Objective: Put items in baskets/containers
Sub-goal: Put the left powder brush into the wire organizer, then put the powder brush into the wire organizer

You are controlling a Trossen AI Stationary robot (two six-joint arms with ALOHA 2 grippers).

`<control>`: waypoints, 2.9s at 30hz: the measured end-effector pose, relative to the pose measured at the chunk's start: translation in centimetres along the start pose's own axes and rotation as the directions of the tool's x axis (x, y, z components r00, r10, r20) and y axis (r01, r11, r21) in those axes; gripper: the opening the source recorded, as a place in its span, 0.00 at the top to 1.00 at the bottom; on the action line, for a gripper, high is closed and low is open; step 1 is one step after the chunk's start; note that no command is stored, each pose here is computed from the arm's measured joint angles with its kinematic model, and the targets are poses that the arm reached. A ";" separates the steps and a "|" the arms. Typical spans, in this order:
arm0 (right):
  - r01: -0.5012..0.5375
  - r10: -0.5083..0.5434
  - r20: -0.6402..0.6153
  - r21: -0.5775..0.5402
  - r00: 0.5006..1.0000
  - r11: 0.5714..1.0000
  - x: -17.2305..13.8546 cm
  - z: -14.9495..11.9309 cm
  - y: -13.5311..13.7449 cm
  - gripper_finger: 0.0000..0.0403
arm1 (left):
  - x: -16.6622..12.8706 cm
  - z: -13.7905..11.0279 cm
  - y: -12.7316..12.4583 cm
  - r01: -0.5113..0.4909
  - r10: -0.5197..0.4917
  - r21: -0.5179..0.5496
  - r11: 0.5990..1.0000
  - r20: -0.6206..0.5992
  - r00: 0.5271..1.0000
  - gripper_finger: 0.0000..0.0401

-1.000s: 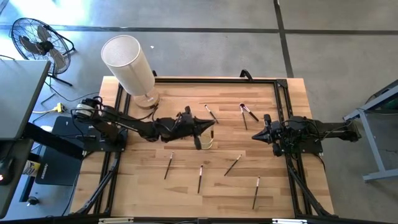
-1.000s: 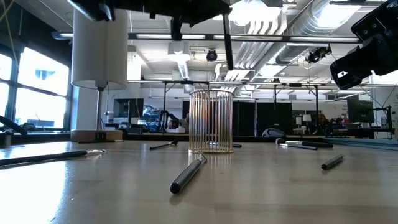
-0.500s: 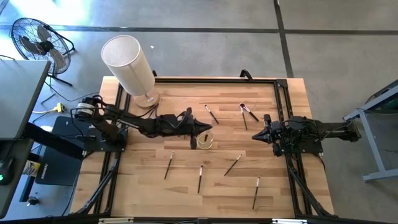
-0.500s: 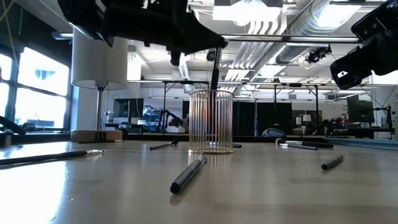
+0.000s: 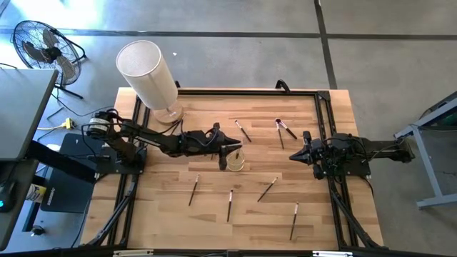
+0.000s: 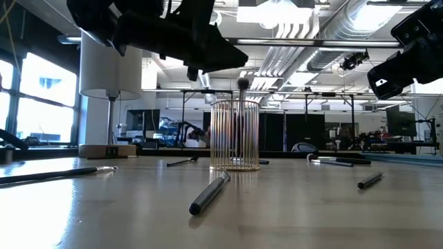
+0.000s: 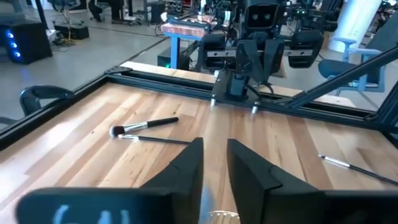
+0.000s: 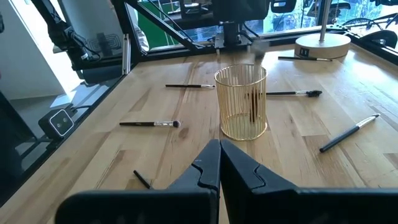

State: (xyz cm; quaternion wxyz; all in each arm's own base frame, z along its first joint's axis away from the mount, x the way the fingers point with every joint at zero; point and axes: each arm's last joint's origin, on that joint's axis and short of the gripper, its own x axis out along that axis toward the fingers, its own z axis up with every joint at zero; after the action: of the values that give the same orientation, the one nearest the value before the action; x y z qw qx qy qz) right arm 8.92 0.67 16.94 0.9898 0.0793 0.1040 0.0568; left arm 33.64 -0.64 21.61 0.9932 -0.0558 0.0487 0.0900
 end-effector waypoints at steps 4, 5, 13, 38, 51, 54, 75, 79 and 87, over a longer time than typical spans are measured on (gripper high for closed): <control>0.000 0.000 0.000 0.000 1.000 1.000 0.0 0.0 0.0 1.00 | 0.0 0.0 0.0 0.000 0.000 0.049 0.999 -0.001 1.000 0.70; 0.000 0.000 0.000 0.000 1.000 1.000 0.0 0.0 0.0 1.00 | 0.0 0.0 0.0 0.000 0.000 0.056 0.998 0.000 1.000 0.68; 0.000 0.000 0.000 0.000 1.000 1.000 0.0 0.0 0.0 1.00 | 0.5 3.5 -0.4 -0.030 0.025 0.058 0.998 0.081 0.996 0.59; 0.041 -0.040 0.063 -0.009 0.997 0.999 0.0 0.6 -0.1 1.00 | -3.3 16.3 -1.1 -0.427 0.322 -0.060 0.902 -0.564 0.761 0.65; 0.084 -0.095 0.141 0.080 0.985 0.993 0.0 1.3 -0.1 1.00 | -6.7 4.1 -5.8 -0.461 0.204 -0.057 0.886 -0.844 0.496 0.98; 0.096 -0.117 0.205 0.110 0.972 0.989 0.2 2.1 -0.2 1.00 | -8.1 0.7 -5.9 -0.407 0.122 -0.132 0.904 -0.832 0.541 0.99; 0.730 -0.586 -0.567 0.040 0.579 0.682 13.4 14.4 -9.1 1.00 | -15.6 -2.9 0.3 -0.142 0.007 -0.236 0.961 -0.494 0.869 1.00; 0.784 -0.522 -0.736 0.018 0.431 0.621 14.5 14.3 -13.3 0.97 | -15.5 -2.8 0.6 -0.152 0.017 -0.238 0.959 -0.486 0.874 1.00; 0.820 -0.356 -0.914 -0.046 0.196 0.571 15.0 10.4 -18.7 0.76 | -15.4 -2.6 0.4 -0.117 -0.006 -0.230 0.966 -0.472 0.881 1.00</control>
State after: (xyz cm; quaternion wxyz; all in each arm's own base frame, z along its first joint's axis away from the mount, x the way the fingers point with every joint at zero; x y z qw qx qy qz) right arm 27.53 -17.27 20.88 0.6819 0.2222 0.6092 -0.3385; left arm 18.27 -3.23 20.65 0.9335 -0.2002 0.2771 0.1080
